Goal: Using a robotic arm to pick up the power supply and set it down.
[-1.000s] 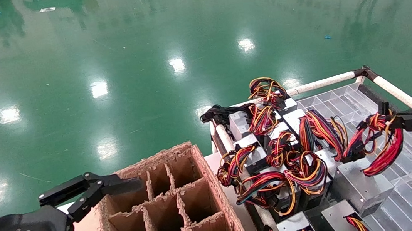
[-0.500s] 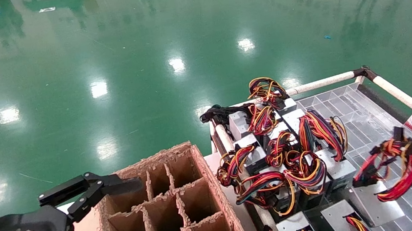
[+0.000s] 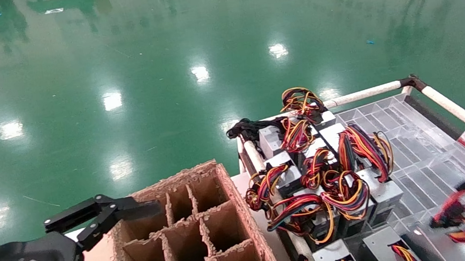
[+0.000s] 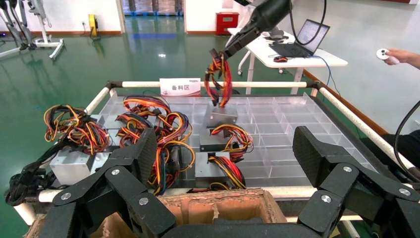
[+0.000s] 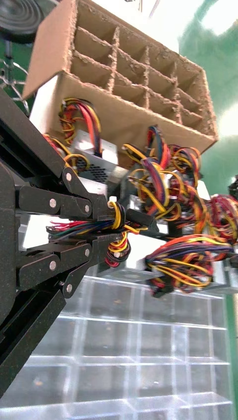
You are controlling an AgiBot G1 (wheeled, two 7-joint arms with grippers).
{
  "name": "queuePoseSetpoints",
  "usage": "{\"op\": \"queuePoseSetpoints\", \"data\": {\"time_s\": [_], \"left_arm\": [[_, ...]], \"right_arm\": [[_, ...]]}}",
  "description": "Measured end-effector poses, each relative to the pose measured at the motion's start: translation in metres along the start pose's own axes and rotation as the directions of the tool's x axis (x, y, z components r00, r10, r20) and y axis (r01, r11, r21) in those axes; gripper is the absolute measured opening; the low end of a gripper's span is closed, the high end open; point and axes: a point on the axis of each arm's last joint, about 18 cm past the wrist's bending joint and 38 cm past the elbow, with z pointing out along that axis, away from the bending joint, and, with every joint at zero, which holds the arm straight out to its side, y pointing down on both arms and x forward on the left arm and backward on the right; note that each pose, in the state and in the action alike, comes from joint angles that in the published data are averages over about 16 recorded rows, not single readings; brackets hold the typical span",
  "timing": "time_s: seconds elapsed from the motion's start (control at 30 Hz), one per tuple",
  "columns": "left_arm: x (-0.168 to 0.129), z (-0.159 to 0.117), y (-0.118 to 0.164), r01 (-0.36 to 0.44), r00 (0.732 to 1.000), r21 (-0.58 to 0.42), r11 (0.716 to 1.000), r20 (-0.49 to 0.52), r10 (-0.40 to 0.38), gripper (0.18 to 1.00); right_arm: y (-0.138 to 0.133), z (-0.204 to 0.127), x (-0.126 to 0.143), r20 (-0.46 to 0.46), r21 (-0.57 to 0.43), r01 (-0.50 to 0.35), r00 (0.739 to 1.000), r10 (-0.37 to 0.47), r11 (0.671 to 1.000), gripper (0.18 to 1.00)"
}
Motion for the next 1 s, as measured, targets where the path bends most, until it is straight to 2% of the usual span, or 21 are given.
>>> {"op": "queuePoseSetpoints", "data": {"time_s": [0.3,0.63,0.83,1.0], "left_arm": [[0.0,0.0,0.0,0.0,1.0,0.0,1.0,0.0,0.0,1.0],[0.0,0.0,0.0,0.0,1.0,0.0,1.0,0.001,0.0,1.0],[0.0,0.0,0.0,0.0,1.0,0.0,1.0,0.001,0.0,1.0],[0.0,0.0,0.0,0.0,1.0,0.0,1.0,0.001,0.0,1.0]], "right_arm": [[0.013,0.01,0.002,-0.005,-0.009,-0.013,1.0,0.013,1.0,0.221],[0.015,0.02,0.003,-0.004,-0.001,-0.008,1.0,0.008,1.0,0.243],[0.015,0.018,0.002,-0.003,-0.004,-0.01,1.0,0.01,1.0,0.291],[0.015,0.017,0.002,-0.003,-0.006,-0.011,1.0,0.011,1.0,0.365]]}}
